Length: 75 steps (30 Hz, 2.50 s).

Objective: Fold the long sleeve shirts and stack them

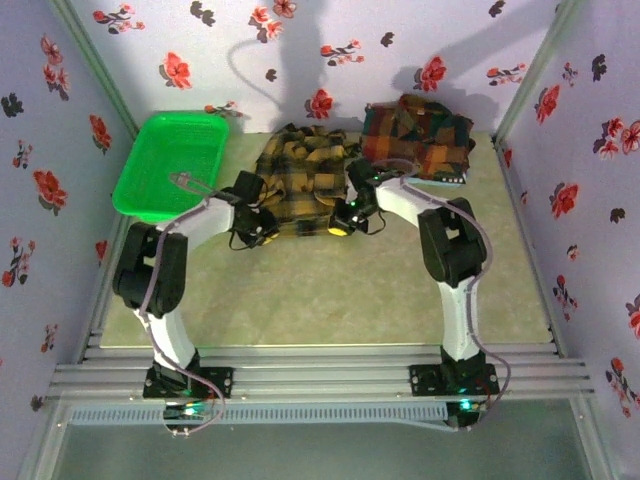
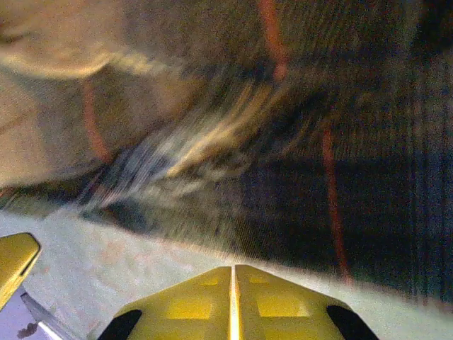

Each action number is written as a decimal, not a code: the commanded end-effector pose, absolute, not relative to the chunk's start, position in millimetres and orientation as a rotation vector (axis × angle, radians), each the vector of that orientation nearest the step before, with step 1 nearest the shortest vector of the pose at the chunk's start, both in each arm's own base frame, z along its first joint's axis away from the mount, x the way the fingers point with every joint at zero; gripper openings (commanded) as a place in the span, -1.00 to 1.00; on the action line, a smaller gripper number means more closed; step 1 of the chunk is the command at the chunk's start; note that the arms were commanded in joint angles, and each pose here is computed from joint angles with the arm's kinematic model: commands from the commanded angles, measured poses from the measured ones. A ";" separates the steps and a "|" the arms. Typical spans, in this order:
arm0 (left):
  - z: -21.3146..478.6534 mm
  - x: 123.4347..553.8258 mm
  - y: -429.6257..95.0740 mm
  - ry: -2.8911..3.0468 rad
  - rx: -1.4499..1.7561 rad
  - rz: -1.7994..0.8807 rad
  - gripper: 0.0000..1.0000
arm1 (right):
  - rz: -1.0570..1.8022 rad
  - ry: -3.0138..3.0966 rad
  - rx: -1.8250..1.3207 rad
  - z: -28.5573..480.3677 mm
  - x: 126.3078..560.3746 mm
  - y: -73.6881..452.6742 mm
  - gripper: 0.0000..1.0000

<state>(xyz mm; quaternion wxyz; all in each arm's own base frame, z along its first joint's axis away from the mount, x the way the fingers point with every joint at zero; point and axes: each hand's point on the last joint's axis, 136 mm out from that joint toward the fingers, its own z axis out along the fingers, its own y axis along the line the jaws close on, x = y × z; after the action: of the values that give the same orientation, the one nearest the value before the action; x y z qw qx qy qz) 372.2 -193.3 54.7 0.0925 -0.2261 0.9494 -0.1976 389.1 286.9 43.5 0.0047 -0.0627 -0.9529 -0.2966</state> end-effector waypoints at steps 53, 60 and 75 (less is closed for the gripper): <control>81.4 355.9 -211.2 2.443 -0.936 -0.854 0.76 | -0.475 -3.328 0.270 17.4 462.9 280.4 0.13; 80.1 320.7 -168.9 2.421 -1.020 -0.707 0.78 | -0.520 -3.174 0.009 -13.4 377.1 296.3 0.00; 58.7 209.0 -73.3 2.321 -1.208 -0.504 0.79 | -1.488 -2.587 -0.804 107.3 232.4 448.4 0.40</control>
<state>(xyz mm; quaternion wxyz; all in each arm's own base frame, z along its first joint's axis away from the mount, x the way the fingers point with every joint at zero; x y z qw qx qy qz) 231.3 -103.2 75.7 0.2378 -0.4021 0.8517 -0.2374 216.8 439.0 58.1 0.0223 -0.1853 -0.8869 -0.4226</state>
